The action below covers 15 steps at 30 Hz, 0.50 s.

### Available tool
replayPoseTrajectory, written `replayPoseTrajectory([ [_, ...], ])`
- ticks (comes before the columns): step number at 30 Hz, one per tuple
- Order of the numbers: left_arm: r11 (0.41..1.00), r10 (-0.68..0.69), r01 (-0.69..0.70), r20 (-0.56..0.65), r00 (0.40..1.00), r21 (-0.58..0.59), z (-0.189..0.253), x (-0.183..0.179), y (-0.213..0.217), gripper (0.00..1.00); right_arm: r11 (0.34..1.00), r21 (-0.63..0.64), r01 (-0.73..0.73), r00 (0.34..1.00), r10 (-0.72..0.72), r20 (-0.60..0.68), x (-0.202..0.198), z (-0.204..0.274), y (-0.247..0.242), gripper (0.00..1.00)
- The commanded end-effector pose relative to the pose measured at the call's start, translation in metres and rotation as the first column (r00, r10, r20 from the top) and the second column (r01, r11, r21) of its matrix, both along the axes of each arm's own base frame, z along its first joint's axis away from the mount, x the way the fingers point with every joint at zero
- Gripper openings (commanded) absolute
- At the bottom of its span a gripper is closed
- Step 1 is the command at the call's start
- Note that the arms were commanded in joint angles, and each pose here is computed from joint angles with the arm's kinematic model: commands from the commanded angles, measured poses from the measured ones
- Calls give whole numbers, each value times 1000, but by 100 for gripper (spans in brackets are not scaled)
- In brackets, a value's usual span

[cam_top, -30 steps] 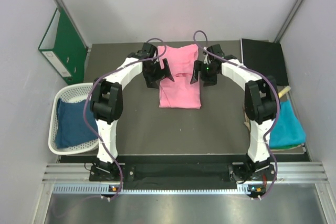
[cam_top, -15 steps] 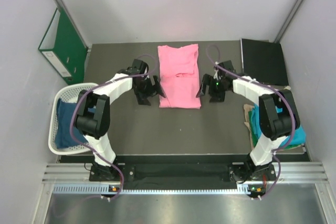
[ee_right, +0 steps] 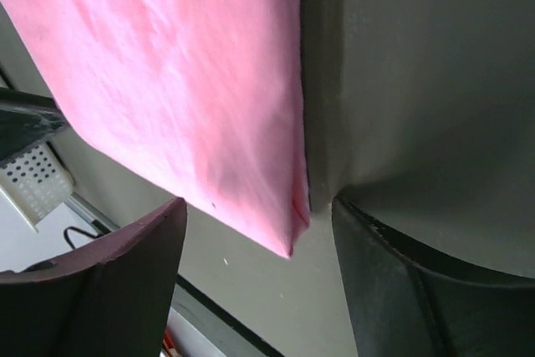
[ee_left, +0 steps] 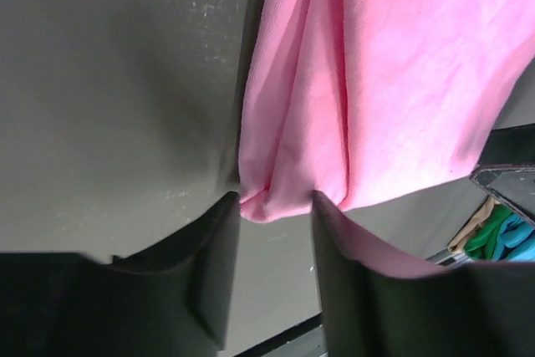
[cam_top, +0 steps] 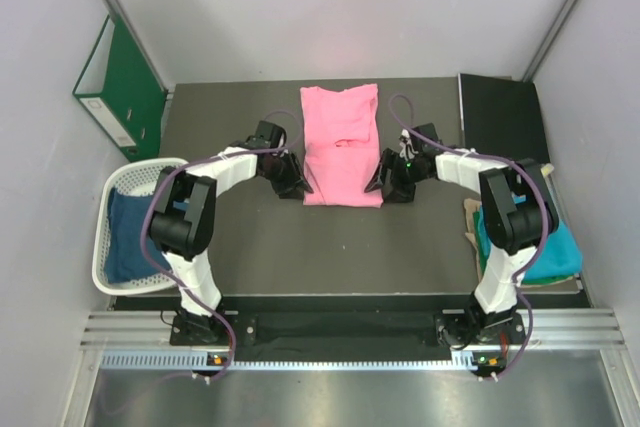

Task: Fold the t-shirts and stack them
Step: Grab one side of the 2/3 rectangular tshirt with both arms

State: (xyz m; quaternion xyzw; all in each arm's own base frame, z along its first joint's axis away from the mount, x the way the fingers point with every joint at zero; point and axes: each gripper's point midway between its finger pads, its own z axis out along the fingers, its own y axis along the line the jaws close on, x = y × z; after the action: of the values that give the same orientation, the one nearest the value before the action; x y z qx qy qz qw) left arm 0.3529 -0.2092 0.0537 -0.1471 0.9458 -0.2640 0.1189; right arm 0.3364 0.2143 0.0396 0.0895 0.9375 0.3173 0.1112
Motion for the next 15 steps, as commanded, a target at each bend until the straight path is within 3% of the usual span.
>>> replayPoseTrajectory([
  [1, 998, -26, 26, 18, 1000, -50, 1, 8, -21, 38, 999, 29, -31, 999, 32, -42, 1, -9, 16, 68],
  [6, 998, -42, 42, 1, 999, -54, 0, 1, -29, 25, 998, 38, -40, 998, 42, -56, -5, -2, 20, 56],
  [7, 997, -47, 47, -3, 999, -53, -1, -2, -31, 17, 998, 43, -45, 998, 47, -50, -6, -1, 20, 41],
  [9, 998, -40, 40, -12, 999, -46, -4, -5, -28, 0, 998, 49, -49, 998, 51, -47, -8, -1, 20, 27],
  [10, 999, -36, 35, -15, 999, -40, -4, -6, -27, 0, 997, 49, -56, 997, 58, -44, -9, 0, 20, 16],
  [11, 999, -31, 31, -18, 999, -30, -4, -9, -24, 0, 997, 44, -55, 997, 57, -47, -10, 0, 19, 12],
  [15, 999, -16, 16, -1, 1000, 30, 9, -17, -10, 0, 999, 1, -48, 998, 48, -28, -12, 5, 11, 6],
])
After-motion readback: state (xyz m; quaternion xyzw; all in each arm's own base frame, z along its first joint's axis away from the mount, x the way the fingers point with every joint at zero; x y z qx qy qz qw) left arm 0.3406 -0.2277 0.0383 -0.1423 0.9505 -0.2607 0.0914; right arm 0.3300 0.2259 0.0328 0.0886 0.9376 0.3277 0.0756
